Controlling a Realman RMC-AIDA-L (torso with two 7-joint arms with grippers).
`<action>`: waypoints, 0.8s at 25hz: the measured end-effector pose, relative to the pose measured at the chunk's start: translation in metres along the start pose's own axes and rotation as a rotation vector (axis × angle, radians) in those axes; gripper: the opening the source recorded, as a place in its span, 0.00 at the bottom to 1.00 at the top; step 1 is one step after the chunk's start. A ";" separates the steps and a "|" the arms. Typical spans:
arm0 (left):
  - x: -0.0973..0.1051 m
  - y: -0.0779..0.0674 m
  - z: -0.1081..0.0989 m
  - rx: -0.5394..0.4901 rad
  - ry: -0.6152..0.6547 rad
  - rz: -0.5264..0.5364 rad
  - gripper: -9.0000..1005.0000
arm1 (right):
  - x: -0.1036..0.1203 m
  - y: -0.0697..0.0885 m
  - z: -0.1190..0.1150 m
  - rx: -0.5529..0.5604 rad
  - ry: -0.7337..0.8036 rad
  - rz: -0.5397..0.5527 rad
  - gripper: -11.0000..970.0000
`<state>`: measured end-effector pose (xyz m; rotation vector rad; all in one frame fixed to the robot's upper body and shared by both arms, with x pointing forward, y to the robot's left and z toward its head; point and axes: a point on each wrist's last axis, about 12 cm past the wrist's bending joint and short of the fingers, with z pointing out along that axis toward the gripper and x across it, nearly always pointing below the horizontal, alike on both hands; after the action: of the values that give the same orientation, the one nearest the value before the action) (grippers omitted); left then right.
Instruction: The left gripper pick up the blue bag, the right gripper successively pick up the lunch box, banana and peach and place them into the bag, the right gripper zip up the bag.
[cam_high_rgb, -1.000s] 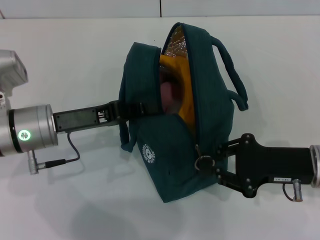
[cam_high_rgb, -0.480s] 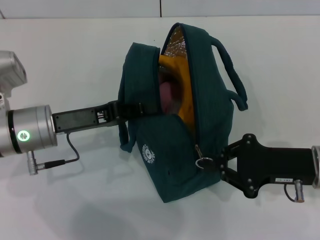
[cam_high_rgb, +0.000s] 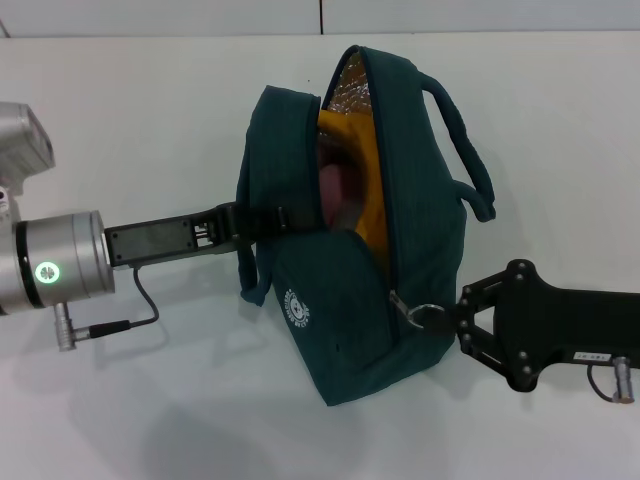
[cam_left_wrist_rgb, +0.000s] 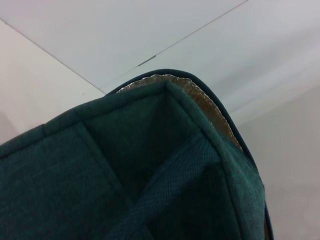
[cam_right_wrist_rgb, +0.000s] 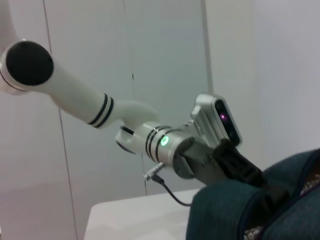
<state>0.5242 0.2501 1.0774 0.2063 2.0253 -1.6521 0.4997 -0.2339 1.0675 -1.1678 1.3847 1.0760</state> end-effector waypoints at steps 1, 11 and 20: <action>0.000 0.000 0.000 0.000 0.000 0.000 0.06 | -0.001 0.000 -0.001 -0.001 -0.007 -0.004 0.02; 0.004 0.000 -0.002 0.012 0.000 0.040 0.06 | -0.003 0.001 0.000 -0.001 -0.026 -0.015 0.02; 0.003 -0.001 -0.006 0.025 -0.068 0.151 0.18 | -0.007 -0.002 0.002 0.002 -0.041 -0.026 0.02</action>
<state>0.5198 0.2550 1.0778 0.3001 1.8911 -1.5709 0.5018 -0.2317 1.0740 -1.1531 1.3350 1.0744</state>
